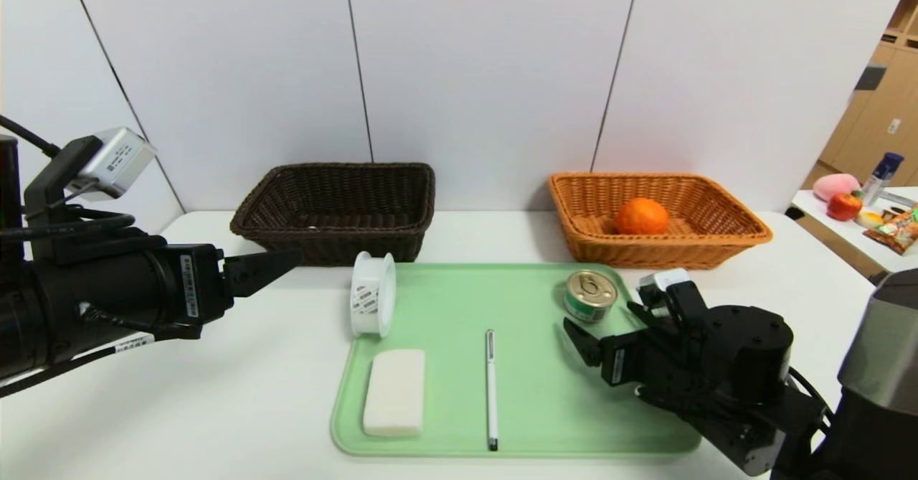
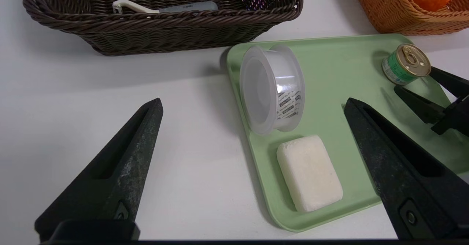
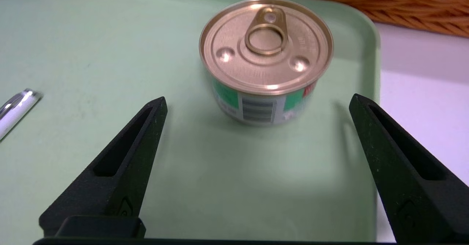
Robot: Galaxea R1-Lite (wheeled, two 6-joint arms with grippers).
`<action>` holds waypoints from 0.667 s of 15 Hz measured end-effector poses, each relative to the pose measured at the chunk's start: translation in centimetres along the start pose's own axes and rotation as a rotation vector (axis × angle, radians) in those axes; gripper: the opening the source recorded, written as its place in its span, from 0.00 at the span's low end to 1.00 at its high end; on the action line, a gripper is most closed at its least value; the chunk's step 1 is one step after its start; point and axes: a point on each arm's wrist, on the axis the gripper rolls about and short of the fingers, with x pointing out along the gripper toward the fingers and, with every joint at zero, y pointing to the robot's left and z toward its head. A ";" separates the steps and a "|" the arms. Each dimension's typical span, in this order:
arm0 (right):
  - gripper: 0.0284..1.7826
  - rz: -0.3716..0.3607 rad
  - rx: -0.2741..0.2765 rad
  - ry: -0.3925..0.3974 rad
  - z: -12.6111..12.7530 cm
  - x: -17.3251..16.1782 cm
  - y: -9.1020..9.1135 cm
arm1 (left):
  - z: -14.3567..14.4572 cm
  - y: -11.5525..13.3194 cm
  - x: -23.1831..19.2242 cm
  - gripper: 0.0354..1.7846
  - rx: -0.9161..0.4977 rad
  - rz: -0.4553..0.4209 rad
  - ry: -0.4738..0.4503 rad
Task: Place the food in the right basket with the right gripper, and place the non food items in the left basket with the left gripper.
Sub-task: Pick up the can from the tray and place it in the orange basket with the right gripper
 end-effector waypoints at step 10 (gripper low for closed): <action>0.96 0.007 -0.007 -0.177 4.1 -3.8 -1.0 | -0.2 0.0 0.1 0.98 0.000 0.000 0.009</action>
